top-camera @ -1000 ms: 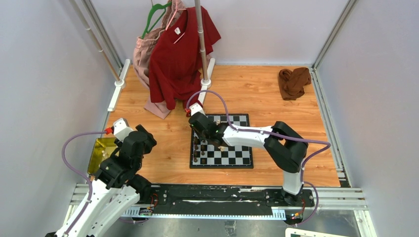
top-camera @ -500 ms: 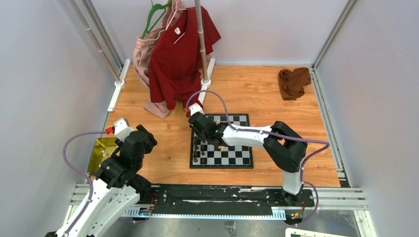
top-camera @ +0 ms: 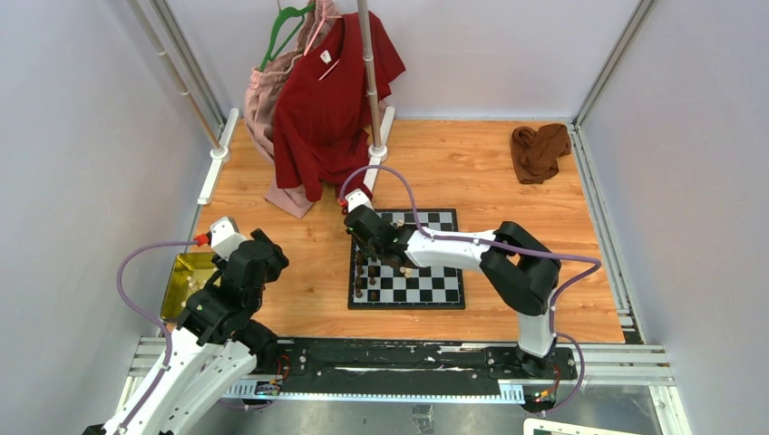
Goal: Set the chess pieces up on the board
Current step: Adjust the chess piece on the chessboard, then pick up the storage box at the center of the board.
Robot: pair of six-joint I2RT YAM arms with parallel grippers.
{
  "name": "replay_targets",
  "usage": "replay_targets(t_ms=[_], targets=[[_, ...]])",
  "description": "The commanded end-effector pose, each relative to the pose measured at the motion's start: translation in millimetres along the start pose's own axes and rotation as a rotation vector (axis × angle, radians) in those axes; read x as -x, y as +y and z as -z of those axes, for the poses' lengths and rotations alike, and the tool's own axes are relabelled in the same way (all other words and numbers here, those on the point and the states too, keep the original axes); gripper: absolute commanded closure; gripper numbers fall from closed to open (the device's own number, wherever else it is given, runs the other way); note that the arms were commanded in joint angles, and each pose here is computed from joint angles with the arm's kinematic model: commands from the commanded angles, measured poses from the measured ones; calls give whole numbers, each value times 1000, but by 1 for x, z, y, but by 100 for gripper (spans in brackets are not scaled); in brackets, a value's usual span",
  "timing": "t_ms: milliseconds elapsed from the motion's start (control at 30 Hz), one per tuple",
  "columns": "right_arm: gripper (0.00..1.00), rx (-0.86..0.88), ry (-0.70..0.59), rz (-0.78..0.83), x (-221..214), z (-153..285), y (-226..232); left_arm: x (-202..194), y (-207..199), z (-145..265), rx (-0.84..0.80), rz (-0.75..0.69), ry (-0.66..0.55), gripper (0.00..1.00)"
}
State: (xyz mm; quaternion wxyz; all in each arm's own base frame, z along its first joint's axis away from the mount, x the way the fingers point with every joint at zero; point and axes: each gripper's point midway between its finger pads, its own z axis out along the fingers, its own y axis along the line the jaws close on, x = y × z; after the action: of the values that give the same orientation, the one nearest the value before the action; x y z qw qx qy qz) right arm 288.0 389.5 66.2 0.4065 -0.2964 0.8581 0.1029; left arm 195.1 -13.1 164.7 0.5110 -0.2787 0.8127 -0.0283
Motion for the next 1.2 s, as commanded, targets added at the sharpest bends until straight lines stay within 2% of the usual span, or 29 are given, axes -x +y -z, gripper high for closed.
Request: replay_targets(t_ms=[0, 200, 433, 533, 600, 700, 767, 800, 1000, 1167], targets=[[100, 1, -20, -26, 11, -4, 1, 4, -1, -2, 5, 5, -24, 30], [100, -57, -60, -14, 22, 9, -14, 6, -2, -1, -1, 10, -29, 29], [97, -120, -128, 4, 50, 45, -35, 17, -7, 3, -9, 14, -49, 27], [93, -117, -166, 4, 63, 64, -40, 23, -10, 6, -19, 21, -60, 26], [85, -94, -191, 7, 72, 75, -37, 28, -11, 8, -25, 23, -69, 23], [67, -21, -209, 36, 83, 83, -21, 37, -10, 17, -42, 42, -86, 9], [61, 36, -198, 55, 89, 84, -5, 42, -6, 23, -48, 71, -99, 1], [59, 67, -189, 64, 91, 83, 5, 44, -3, 27, -53, 93, -105, 0], [56, 194, -148, 137, 98, 70, 69, 66, 10, 54, -129, 210, -198, 0], [56, 284, -113, 155, 98, 52, 112, 93, 16, 68, -105, 157, -258, 0]])
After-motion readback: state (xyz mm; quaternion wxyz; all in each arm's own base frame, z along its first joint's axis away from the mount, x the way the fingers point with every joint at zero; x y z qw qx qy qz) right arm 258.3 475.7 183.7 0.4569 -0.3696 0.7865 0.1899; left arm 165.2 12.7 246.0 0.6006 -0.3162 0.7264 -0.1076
